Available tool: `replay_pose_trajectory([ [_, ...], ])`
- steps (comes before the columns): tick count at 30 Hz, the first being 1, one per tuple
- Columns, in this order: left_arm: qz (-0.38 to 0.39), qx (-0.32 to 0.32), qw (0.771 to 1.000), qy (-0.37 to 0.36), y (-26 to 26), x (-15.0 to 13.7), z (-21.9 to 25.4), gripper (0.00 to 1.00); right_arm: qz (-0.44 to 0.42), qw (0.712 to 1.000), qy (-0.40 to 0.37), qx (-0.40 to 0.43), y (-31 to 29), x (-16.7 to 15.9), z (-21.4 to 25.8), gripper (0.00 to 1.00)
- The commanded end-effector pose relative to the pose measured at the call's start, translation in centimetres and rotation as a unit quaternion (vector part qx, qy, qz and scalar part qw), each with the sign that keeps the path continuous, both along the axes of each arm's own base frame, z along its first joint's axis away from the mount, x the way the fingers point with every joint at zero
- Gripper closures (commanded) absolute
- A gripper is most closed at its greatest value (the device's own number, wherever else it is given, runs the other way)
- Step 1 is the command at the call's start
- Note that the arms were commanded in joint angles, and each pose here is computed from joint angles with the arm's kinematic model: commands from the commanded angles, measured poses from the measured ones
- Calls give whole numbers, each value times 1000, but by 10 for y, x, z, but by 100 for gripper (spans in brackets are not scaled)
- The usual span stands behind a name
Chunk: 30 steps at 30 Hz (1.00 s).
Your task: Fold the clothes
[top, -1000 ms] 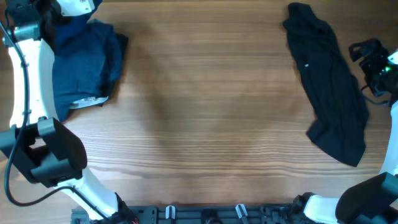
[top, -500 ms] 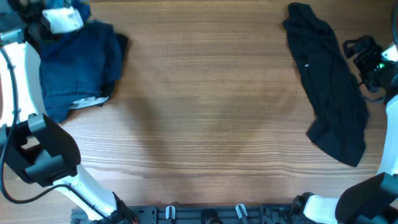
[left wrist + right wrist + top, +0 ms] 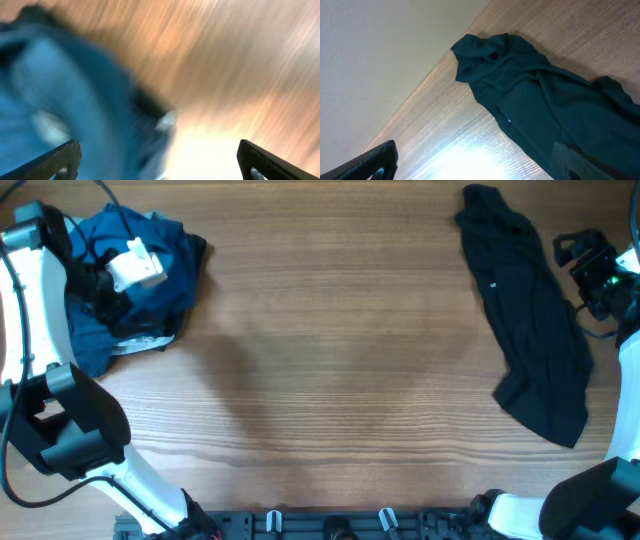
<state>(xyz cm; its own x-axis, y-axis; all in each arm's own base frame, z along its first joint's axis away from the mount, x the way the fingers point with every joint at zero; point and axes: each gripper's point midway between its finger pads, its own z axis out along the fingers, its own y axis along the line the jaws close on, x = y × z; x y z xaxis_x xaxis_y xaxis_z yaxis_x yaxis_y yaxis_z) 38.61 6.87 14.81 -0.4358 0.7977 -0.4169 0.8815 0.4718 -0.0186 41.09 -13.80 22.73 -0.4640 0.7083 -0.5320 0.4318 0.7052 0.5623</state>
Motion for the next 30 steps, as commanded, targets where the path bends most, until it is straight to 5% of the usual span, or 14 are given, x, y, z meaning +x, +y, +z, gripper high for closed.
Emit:
replay_pose_trajectory([
  [1, 109, -186, 975, 47, -53, 3, 32, 0, 7, 1000, -1, 5, 4, 3, -1, 1],
  [5, 253, -238, 930, 117, -61, 18, 38, 0, 7, 1000, -1, 6, 4, 3, -2, 0],
  [9, 399, -225, 883, 102, -34, 57, 33, 0, 8, 1000, 4, 8, 5, 2, -3, 1],
  [12, 450, -265, 853, 10, -7, 101, 63, 0, 16, 1000, 6, -1, 5, 1, -5, 0],
  [18, 445, -263, 840, -161, 32, 151, 110, 1, 31, 999, 16, -20, 3, 3, -14, 1],
  [20, 572, -194, 775, -185, 82, 156, 97, 8, 31, 999, 25, -15, 2, 5, -23, 0],
  [22, 637, -141, 728, -213, 116, 157, 87, 0, 33, 999, 35, -10, 1, 6, -31, 0],
  [26, 664, -142, 693, -241, 137, 183, 63, 0, 36, 998, 49, 1, 3, 6, -43, 0],
  [30, 727, -119, 662, -136, 139, 178, -38, 0, 36, 998, 52, 2, 4, 5, -43, 1],
])
